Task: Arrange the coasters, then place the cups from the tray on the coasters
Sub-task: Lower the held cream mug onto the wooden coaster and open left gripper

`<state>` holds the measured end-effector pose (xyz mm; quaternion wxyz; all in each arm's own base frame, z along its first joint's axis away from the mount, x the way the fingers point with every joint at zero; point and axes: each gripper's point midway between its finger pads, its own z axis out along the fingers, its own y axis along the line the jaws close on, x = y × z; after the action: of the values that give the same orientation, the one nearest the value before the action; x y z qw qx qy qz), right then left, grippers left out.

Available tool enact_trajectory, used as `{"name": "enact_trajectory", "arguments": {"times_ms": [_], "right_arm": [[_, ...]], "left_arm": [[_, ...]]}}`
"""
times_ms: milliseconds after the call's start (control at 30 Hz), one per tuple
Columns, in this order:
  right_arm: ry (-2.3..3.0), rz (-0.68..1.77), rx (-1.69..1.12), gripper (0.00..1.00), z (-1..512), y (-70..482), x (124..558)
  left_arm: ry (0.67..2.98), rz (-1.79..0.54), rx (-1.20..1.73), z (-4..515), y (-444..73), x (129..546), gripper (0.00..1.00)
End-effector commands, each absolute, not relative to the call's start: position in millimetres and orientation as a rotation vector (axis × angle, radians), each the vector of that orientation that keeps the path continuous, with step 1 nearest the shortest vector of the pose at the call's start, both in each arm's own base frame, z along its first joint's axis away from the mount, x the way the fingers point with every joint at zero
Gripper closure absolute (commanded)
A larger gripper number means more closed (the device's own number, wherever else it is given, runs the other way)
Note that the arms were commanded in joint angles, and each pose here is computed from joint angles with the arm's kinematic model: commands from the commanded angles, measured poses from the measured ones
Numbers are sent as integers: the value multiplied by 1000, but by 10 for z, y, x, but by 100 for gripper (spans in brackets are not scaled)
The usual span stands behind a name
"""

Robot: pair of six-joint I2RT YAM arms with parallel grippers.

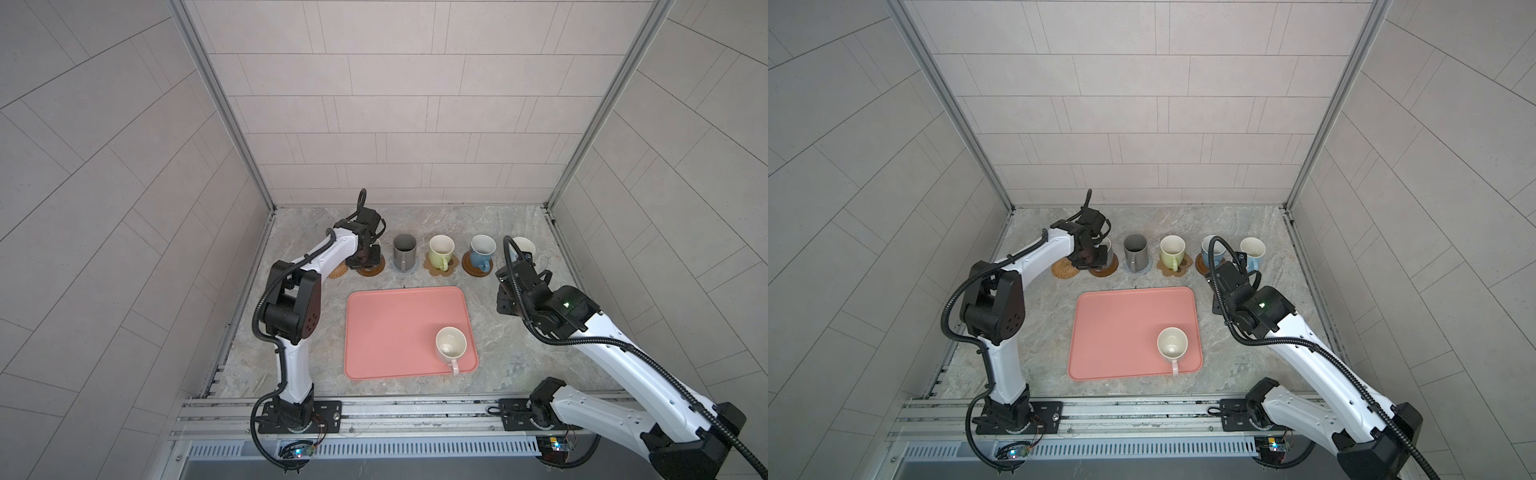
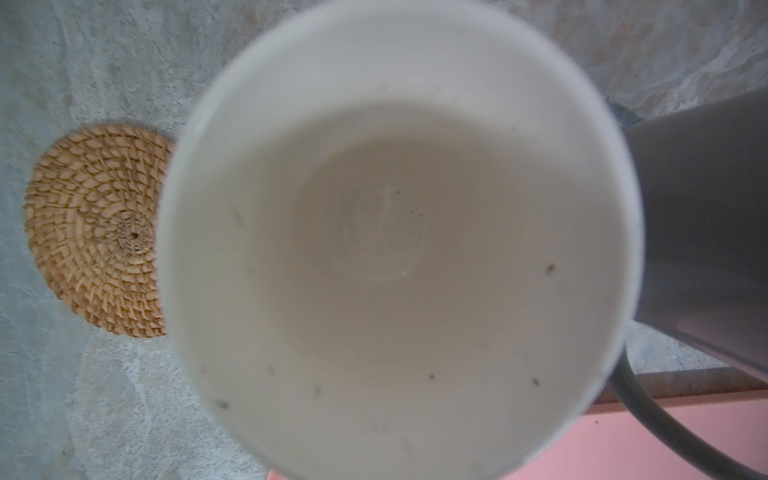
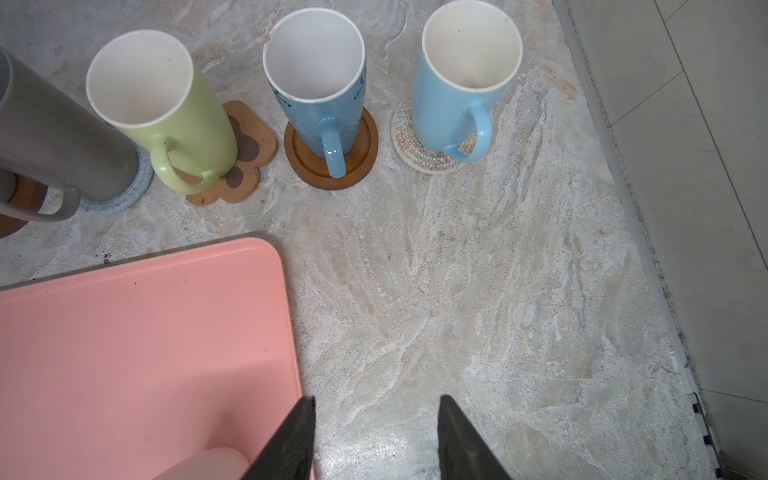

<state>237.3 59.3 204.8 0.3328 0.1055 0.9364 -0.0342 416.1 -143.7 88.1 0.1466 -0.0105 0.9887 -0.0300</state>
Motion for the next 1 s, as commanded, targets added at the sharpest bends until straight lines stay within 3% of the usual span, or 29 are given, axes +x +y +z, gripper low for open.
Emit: {"name": "enact_trajectory", "arguments": {"times_ms": [0, 600, 967], "right_arm": [[2443, -116, 296, 50, 2041, 544, 2368], [2436, -111, 302, 50, 2053, 527, 2342], [2437, -112, 303, 50, 2053, 525, 2339]], "left_arm": [[2797, -64, -27, 1052, -1382, 4249, 92], [2810, -61, -40, 1013, -1368, 4210, 91], [2815, -66, -41, 998, -1364, 4184, 71]]}}
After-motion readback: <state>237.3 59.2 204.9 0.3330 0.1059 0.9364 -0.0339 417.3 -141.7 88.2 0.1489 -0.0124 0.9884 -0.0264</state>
